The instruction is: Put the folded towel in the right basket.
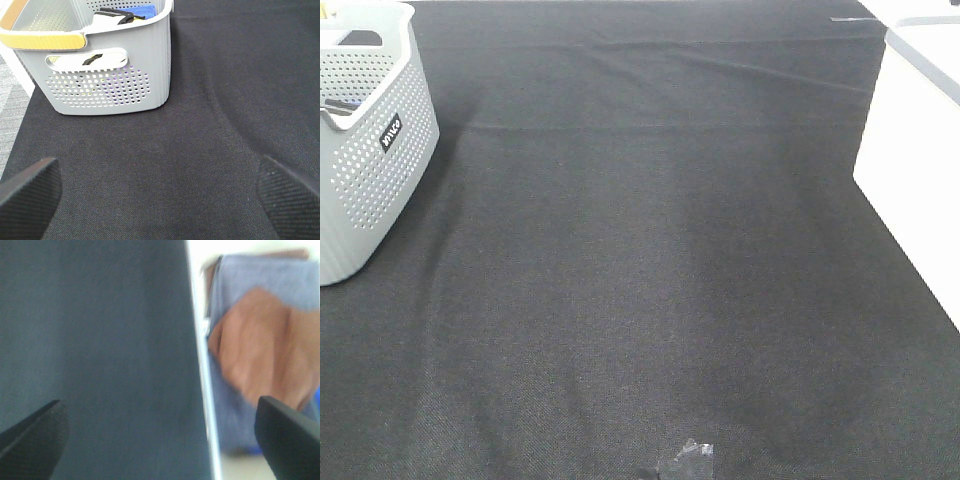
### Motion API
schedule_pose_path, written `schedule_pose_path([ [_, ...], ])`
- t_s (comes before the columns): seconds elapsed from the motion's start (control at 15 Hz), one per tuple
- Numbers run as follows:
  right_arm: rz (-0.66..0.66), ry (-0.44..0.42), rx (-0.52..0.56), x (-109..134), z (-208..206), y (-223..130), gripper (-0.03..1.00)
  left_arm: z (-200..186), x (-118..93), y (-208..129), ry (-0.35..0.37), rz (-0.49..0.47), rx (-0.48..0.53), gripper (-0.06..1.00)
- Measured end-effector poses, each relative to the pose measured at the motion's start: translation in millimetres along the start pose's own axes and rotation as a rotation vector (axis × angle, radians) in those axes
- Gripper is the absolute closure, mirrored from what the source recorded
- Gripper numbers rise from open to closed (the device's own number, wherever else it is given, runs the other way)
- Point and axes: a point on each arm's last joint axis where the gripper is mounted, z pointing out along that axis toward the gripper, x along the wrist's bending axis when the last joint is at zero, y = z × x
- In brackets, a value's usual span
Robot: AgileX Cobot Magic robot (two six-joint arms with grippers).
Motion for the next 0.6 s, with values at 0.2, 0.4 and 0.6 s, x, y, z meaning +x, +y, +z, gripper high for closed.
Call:
schedule_pose_path([
  [0.2, -0.002, 0.008, 0.015, 0.0, -30.2, -91.0, -0.01, 0.0, 0.0, 0.0, 0.0, 0.0, 0.0, -0.04],
  [0.4, -0.002, -0.002, -0.125, -7.5, -54.2, -174.9, -0.01, 0.0, 0.0, 0.0, 0.0, 0.0, 0.0, -0.04],
  [0.6, -0.009, -0.019, -0.216, -12.8, -56.4, -223.1, -0.01, 0.0, 0.0, 0.0, 0.0, 0.0, 0.0, -0.04],
])
